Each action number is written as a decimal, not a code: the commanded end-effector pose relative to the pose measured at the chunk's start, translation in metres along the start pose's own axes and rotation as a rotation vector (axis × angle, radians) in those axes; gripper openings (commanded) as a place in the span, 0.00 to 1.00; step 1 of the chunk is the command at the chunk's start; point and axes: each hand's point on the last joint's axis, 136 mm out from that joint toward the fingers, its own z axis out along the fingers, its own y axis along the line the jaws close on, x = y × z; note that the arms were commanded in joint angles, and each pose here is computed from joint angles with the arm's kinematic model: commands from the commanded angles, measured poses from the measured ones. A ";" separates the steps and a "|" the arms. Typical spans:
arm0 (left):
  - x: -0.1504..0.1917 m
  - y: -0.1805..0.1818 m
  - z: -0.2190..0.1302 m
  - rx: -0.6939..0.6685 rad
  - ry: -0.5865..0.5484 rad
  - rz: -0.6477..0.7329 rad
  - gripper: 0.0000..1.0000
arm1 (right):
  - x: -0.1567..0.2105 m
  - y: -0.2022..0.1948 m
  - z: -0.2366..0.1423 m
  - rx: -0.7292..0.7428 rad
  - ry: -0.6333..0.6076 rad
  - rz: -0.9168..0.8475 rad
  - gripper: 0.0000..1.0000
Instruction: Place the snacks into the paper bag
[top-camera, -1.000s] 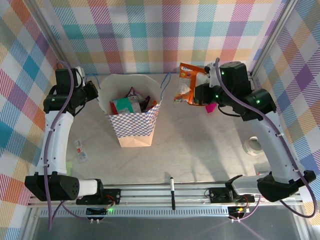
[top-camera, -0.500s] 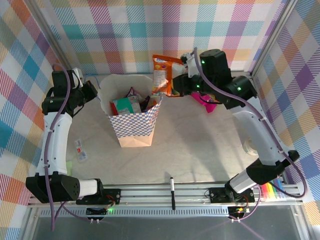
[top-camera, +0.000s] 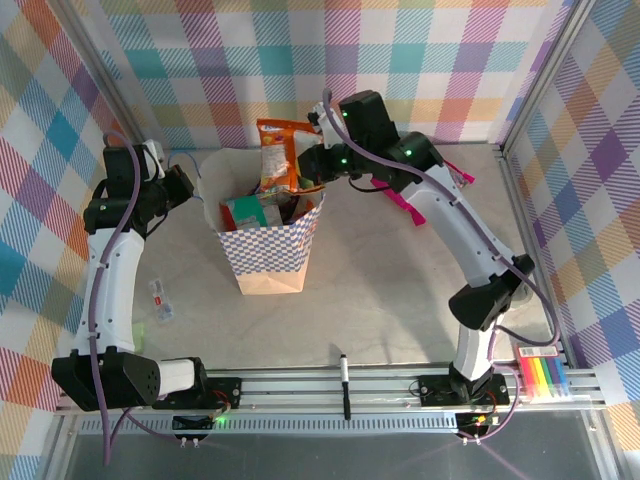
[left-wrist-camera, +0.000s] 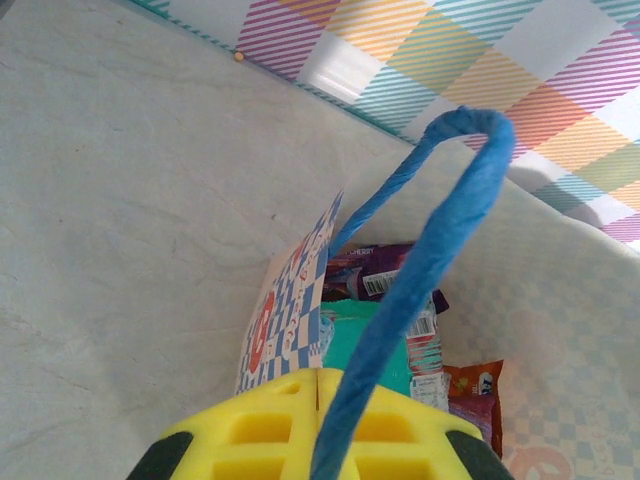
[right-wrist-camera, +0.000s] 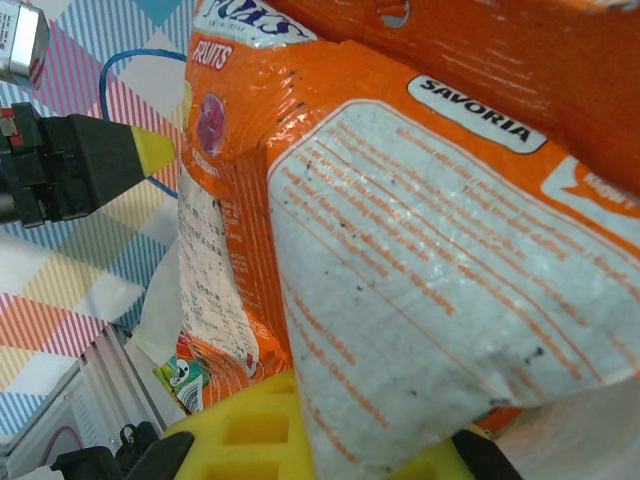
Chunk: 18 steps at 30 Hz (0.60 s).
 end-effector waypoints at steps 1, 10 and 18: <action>0.003 0.003 -0.004 0.001 0.002 -0.004 0.00 | -0.019 0.019 -0.003 -0.070 -0.053 -0.012 0.03; 0.003 0.003 -0.005 0.005 0.000 -0.002 0.00 | -0.001 0.005 0.032 -0.064 0.026 0.046 0.03; 0.003 0.003 -0.005 0.007 -0.001 0.002 0.00 | 0.019 0.005 0.062 -0.099 0.106 0.085 0.03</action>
